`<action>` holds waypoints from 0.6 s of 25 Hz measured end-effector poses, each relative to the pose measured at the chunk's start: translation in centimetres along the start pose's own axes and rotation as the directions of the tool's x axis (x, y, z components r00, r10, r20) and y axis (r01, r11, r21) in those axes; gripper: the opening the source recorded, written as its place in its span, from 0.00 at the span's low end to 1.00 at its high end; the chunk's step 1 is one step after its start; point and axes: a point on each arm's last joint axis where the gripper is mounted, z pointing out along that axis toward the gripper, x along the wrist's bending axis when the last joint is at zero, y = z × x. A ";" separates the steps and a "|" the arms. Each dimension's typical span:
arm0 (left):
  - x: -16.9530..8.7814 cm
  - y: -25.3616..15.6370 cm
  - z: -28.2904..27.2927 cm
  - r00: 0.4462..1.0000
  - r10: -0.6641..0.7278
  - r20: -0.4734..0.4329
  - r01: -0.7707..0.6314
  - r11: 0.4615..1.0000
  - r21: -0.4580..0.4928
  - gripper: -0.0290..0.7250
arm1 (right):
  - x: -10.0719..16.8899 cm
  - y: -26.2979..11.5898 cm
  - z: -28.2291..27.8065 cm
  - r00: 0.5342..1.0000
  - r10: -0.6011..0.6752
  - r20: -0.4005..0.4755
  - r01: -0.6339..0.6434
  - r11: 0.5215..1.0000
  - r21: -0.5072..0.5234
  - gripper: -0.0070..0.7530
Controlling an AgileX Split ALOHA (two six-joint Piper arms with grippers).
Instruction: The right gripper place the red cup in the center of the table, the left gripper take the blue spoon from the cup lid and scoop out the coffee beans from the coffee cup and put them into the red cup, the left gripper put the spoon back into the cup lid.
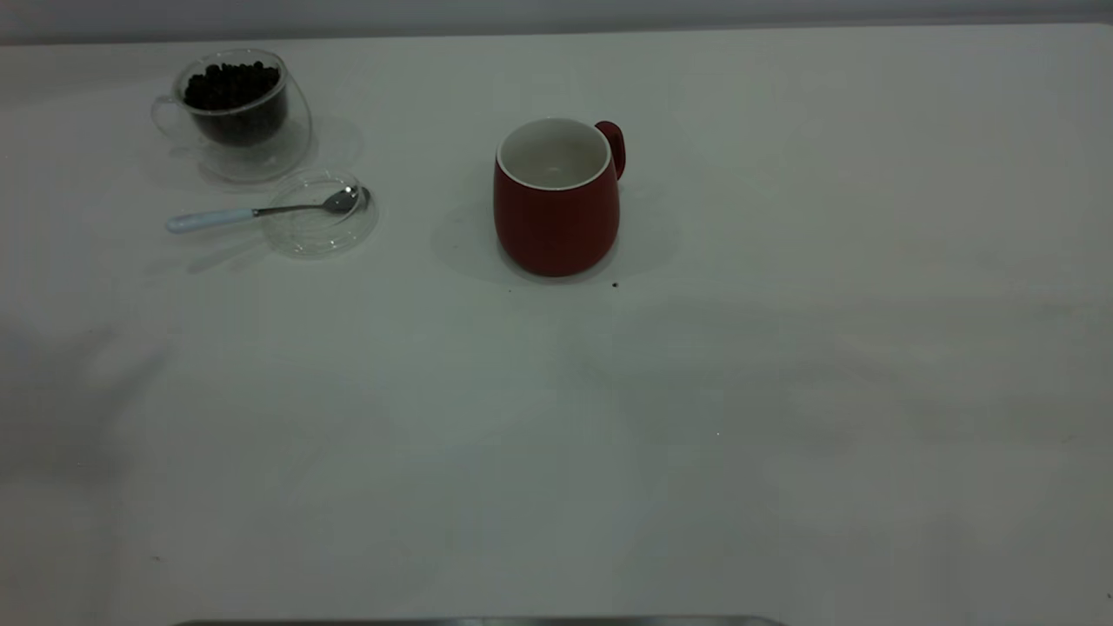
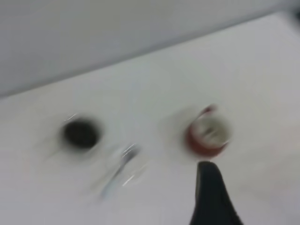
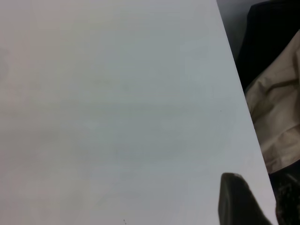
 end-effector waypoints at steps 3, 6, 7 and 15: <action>-1.0 -1.8 -3.2 0.976 -0.090 -0.197 0.100 0.994 0.044 0.71 | 0.0 0.0 0.0 1.000 0.000 0.000 0.000 1.000 0.000 0.33; -1.2 -4.2 -4.6 0.932 -0.151 -0.330 0.186 0.980 0.076 0.71 | 0.0 0.0 0.0 1.000 0.000 0.000 0.000 1.000 0.000 0.33; -1.4 -5.2 -4.6 0.924 -0.160 -0.348 0.203 0.975 0.088 0.71 | 0.0 0.0 0.0 1.000 0.000 0.000 0.000 1.000 0.000 0.33; -2.9 -15.8 -0.5 0.929 -0.170 -0.329 0.260 0.932 0.252 0.71 | 0.0 0.0 0.0 1.000 0.000 0.000 0.000 1.000 0.000 0.33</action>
